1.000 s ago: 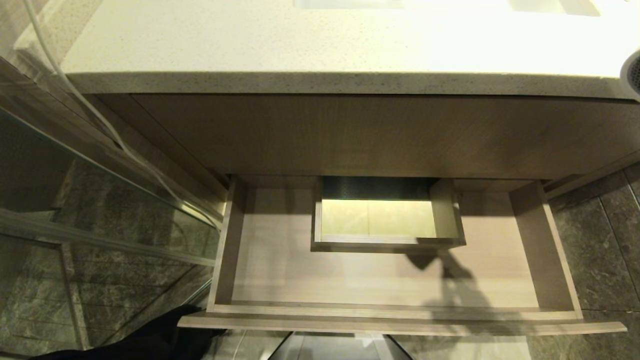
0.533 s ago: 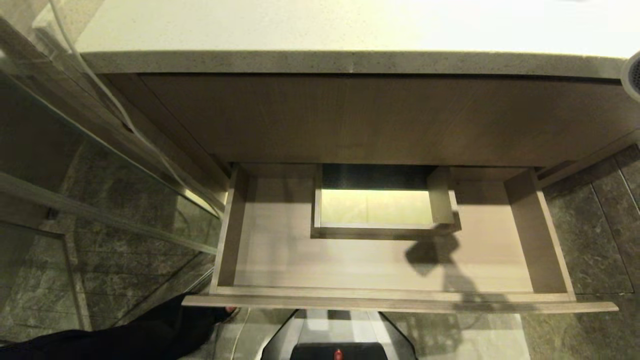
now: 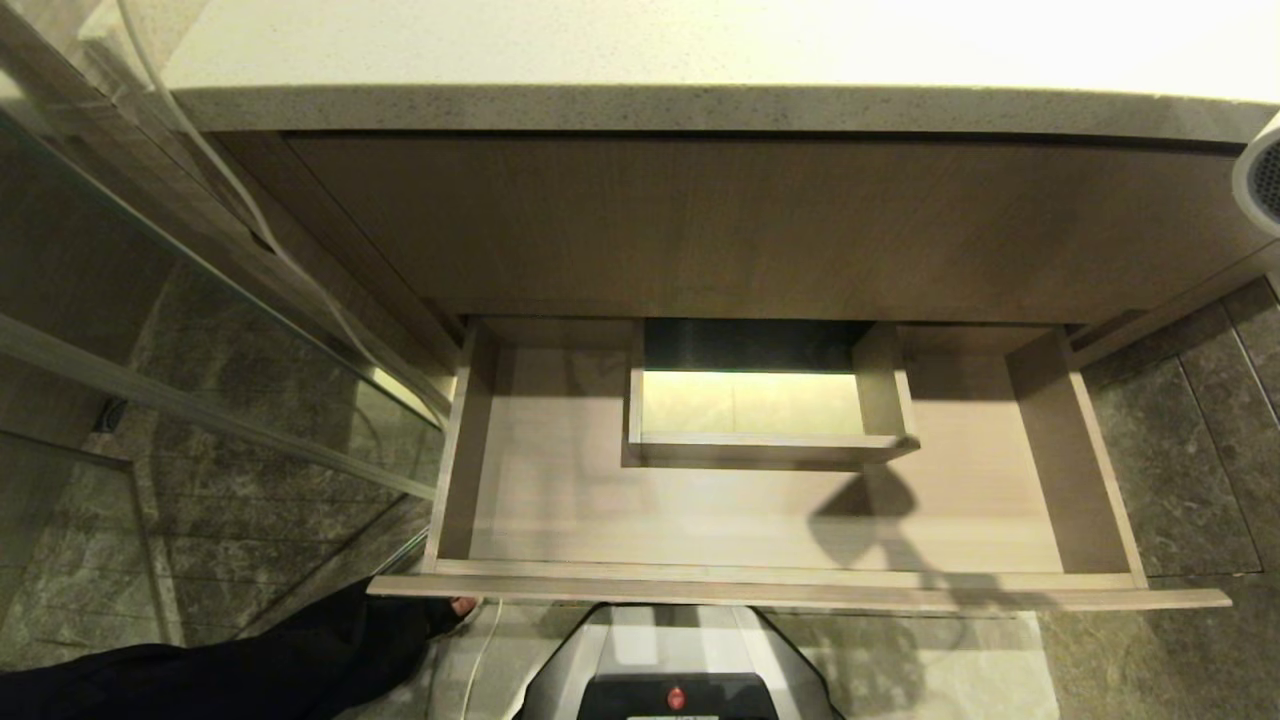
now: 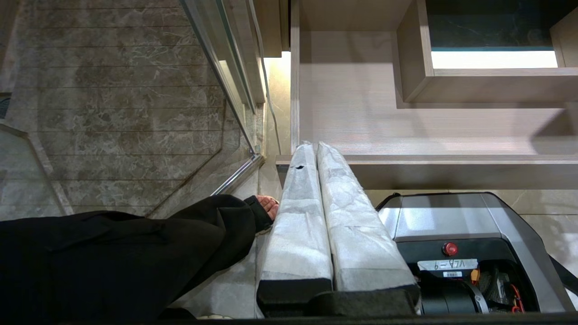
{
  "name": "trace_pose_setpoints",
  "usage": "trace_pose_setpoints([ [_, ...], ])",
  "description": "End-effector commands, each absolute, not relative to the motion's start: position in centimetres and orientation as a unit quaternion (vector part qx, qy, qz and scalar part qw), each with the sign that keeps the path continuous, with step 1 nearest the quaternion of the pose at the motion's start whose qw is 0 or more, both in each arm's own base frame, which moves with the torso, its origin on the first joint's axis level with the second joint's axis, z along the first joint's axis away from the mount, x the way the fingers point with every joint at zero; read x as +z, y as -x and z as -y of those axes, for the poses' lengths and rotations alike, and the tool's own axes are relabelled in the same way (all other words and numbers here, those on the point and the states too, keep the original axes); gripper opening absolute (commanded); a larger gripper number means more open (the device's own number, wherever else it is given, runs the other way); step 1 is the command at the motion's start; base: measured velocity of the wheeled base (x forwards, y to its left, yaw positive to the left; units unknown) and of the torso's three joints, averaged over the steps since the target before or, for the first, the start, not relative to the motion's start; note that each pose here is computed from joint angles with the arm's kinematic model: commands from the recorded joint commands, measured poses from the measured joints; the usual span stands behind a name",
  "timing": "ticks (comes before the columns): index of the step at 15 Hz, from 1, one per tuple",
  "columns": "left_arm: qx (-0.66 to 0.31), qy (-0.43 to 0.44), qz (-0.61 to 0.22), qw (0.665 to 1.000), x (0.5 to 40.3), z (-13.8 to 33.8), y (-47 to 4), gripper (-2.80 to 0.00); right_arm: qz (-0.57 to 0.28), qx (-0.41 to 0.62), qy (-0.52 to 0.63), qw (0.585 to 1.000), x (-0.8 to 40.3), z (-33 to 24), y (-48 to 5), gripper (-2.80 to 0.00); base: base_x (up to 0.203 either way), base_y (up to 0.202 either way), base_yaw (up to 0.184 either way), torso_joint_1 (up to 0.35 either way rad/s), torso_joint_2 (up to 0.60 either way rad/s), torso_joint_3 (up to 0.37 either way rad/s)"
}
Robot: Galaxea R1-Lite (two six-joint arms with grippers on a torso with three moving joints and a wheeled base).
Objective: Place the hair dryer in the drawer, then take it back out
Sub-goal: Place it on the countertop
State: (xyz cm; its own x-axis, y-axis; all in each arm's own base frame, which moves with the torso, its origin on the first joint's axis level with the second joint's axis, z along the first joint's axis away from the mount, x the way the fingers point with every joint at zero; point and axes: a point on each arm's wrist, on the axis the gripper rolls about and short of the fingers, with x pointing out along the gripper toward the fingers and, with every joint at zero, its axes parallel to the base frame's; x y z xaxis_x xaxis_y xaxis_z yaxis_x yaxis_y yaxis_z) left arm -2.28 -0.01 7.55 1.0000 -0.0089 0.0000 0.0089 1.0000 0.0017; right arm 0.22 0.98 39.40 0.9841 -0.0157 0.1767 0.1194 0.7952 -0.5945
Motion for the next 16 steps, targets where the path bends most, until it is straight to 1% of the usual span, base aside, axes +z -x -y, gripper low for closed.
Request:
trace_pose_setpoints([
  [1, -0.004, -0.001, -0.001, 1.000, 7.5, 0.0, 2.3, -2.80, 0.074, -0.031, 0.315, 0.946, 39.1, -1.0, -0.1, -2.80, 0.000, 0.000, 0.000, 0.000, 0.00, 0.000],
  [7, -0.005, -0.001, -0.001, 1.000, 7.5, 0.0, 2.3, -2.80, 0.037, -0.024, 0.300, 0.953, 38.2, -0.8, -0.6, -2.80, 0.000, 0.000, 0.000, 0.000, 0.00, 0.000],
  [11, -0.005, -0.001, -0.001, 1.000, 7.5, 0.0, 2.3, -2.80, 0.038, -0.020, 0.303, 0.952, 38.1, -0.9, -0.3, -2.80, 0.000, 0.000, 0.000, 0.002, 0.00, 0.024],
  [13, -0.005, -0.001, -0.001, 1.000, 7.5, 0.0, 2.3, -2.80, 0.043, -0.020, 0.309, 0.950, 38.0, -1.1, -0.1, -2.80, 0.000, 0.000, 0.000, 0.147, 0.06, 0.254],
  [16, -0.005, -0.001, 0.000, 1.000, 7.5, 0.0, 2.3, -2.80, 0.047, -0.022, 0.312, 0.949, 37.9, -1.3, 0.3, -2.80, 0.000, 0.000, 0.000, 0.278, 0.09, 0.330],
])
